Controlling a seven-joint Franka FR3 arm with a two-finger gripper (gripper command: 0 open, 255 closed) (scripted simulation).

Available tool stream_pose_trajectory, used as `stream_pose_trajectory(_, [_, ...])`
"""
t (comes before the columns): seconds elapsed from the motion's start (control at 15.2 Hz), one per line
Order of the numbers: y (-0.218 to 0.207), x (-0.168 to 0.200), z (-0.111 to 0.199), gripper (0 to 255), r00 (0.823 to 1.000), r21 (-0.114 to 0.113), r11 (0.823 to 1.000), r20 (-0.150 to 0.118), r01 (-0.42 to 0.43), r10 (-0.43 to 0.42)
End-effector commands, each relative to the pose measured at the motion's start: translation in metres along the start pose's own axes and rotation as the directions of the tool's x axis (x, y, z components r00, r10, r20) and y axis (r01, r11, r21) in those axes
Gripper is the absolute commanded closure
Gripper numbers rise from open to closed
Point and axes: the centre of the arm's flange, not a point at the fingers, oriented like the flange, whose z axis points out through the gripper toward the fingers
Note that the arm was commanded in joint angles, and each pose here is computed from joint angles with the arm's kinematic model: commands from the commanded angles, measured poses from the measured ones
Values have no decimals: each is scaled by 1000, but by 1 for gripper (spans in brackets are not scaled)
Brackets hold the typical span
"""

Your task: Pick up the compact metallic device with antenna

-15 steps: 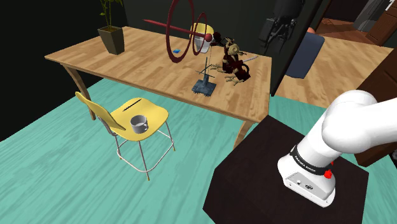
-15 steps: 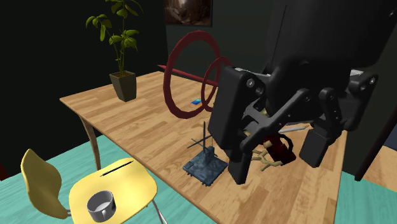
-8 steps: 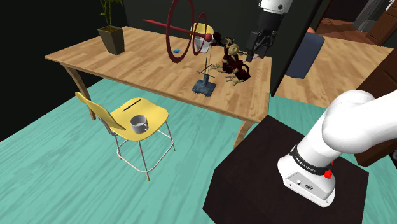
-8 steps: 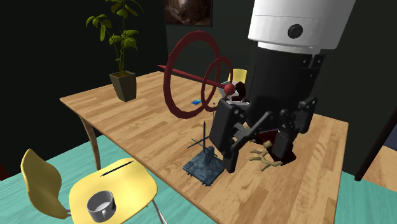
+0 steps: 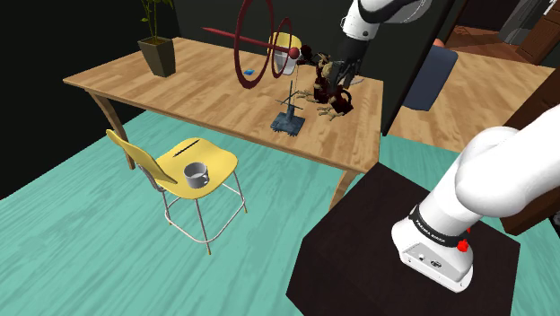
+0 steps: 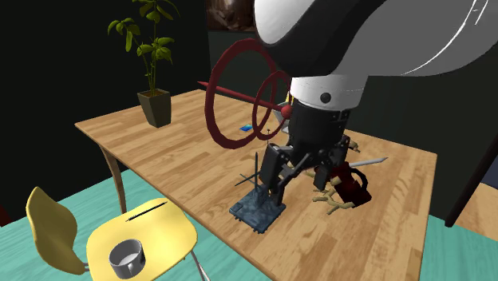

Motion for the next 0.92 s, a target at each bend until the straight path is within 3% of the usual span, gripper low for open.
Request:
stream_pose_trajectory(0.0, [12, 18, 17, 0, 1000, -4, 1000, -10, 27, -27])
stream_pose_trajectory(0.86, [64, 141, 113, 0, 980, -22, 982, -62, 189, -190])
